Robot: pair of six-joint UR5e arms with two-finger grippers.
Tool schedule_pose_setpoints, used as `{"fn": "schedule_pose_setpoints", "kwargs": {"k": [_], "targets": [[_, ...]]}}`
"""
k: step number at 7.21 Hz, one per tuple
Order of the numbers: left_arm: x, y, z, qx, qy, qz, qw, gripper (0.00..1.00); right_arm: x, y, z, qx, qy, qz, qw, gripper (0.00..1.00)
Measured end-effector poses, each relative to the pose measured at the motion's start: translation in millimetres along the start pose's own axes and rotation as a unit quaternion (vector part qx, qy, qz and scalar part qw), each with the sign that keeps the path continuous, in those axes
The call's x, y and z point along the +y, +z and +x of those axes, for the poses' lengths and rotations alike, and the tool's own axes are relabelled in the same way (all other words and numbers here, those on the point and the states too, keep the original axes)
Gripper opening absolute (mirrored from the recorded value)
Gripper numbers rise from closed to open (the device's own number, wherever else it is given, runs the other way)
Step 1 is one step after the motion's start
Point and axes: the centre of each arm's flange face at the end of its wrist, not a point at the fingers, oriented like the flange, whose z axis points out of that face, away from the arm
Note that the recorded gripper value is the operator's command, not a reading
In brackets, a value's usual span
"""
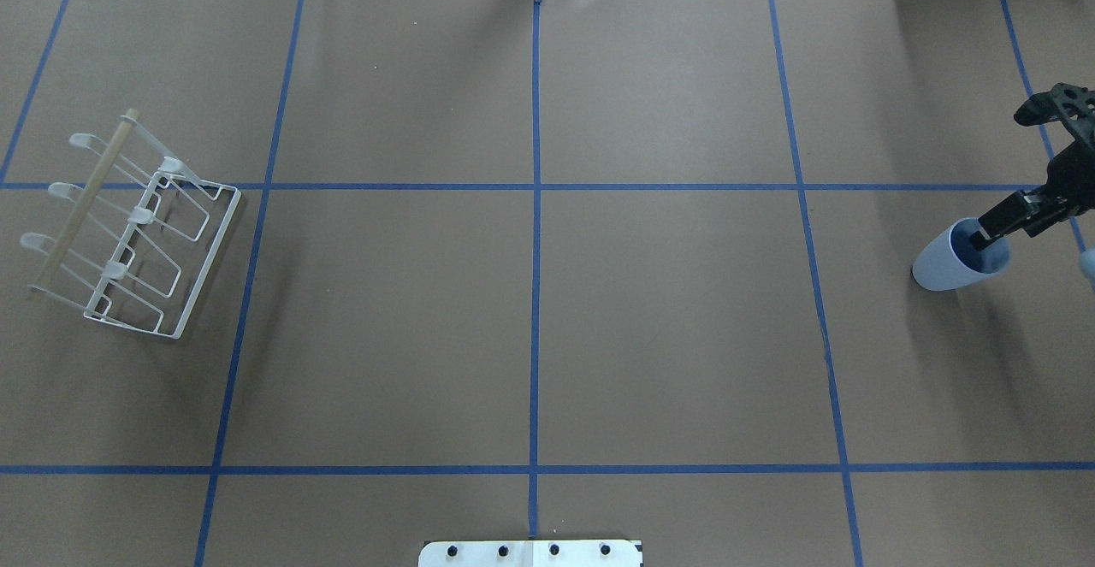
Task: Hang cup on cup holder
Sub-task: 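Reach the right gripper into the light blue cup's mouth and grip its rim, then lift the cup with the right gripper toward the table center while the left arm approaches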
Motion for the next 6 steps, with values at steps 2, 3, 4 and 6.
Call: {"fn": "schedule_pose_setpoints", "kwargs": {"k": [2,3,4,6], "targets": [[0.0,0.1,0.0,0.0,0.0,0.0,1.0,0.99,-0.2,7.4,-4.8,-0.001,-0.005,-0.007,1.0,0.0],[0.1,0.1,-0.1,0.0,0.0,0.0,1.0,0.99,-0.1,8.4,-4.8,0.002,-0.01,-0.005,0.9999,0.0],[0.0,0.3,0.1,0.0,0.0,0.0,1.0,0.99,0.3,8.3,-3.2,0.01,-0.017,0.001,0.9998,0.0],[-0.3,0.3,1.2,0.001,0.0,0.0,1.0,0.99,0.9,6.0,-3.0,0.023,-0.024,0.012,0.9994,0.0]]}}
